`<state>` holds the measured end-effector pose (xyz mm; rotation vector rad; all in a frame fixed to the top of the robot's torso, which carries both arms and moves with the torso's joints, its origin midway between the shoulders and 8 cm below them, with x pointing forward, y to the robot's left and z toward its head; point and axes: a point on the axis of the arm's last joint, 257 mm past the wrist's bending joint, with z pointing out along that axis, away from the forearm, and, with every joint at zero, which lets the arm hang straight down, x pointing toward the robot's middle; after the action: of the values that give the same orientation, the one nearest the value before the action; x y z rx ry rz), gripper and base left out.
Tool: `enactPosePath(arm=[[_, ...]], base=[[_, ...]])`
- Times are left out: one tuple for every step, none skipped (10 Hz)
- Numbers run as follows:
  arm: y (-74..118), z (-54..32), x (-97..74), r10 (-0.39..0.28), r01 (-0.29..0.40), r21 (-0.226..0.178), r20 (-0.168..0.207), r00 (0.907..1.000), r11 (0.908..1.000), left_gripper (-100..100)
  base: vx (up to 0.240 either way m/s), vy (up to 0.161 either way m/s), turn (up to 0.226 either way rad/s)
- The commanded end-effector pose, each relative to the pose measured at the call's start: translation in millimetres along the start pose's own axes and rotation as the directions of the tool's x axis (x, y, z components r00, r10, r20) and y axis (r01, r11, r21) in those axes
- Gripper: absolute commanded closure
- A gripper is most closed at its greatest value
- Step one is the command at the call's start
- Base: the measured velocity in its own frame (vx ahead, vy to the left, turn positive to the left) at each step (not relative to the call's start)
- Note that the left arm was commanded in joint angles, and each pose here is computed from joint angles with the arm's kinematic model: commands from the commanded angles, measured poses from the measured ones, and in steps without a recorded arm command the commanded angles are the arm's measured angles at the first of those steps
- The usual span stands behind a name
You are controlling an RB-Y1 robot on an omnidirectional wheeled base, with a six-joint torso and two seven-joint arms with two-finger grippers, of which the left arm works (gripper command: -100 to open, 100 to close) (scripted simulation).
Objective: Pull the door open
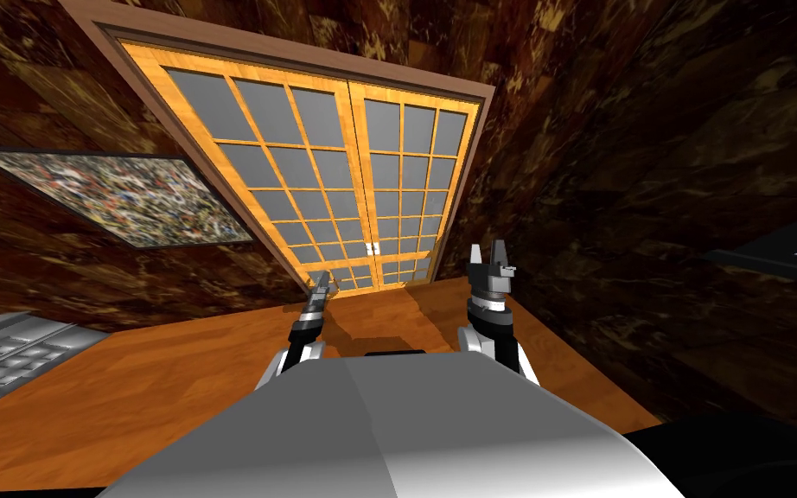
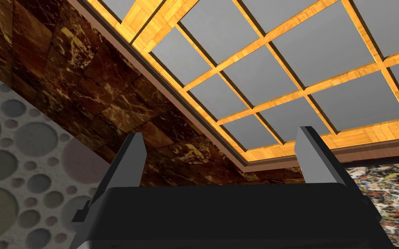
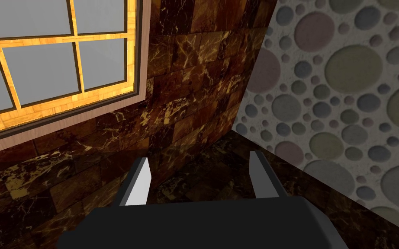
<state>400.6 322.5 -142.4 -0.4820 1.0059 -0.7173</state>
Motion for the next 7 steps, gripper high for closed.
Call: enactPosePath(arm=[[8.6, -2.5, 4.3, 0.045, -0.045, -0.010, -0.013, 0.9989, 0.9989, -100], [14.1, -4.0, 6.7, 0.071, -0.071, -0.017, -0.022, 0.9973, 0.9973, -100], [19.5, -5.5, 9.0, 0.096, -0.097, -0.022, -0.030, 0.9949, 0.9950, -100], [25.1, -7.2, 11.5, 0.122, -0.123, -0.028, -0.039, 0.9918, 0.9920, -100], [30.6, -8.9, 13.9, 0.147, -0.148, -0.034, -0.049, 0.9880, 0.9883, -100], [36.1, -10.6, 16.4, 0.171, -0.174, -0.039, -0.058, 0.9835, 0.9840, -100], [41.5, -12.4, 18.8, 0.196, -0.199, -0.043, -0.068, 0.9783, 0.9791, -100]], base=[[0.090, -0.021, 0.034], [0.100, -0.028, 0.037], [0.109, -0.022, 0.038], [0.098, -0.030, 0.028], [0.093, -0.033, 0.029], [0.099, -0.026, 0.033], [0.115, -0.028, 0.034]])
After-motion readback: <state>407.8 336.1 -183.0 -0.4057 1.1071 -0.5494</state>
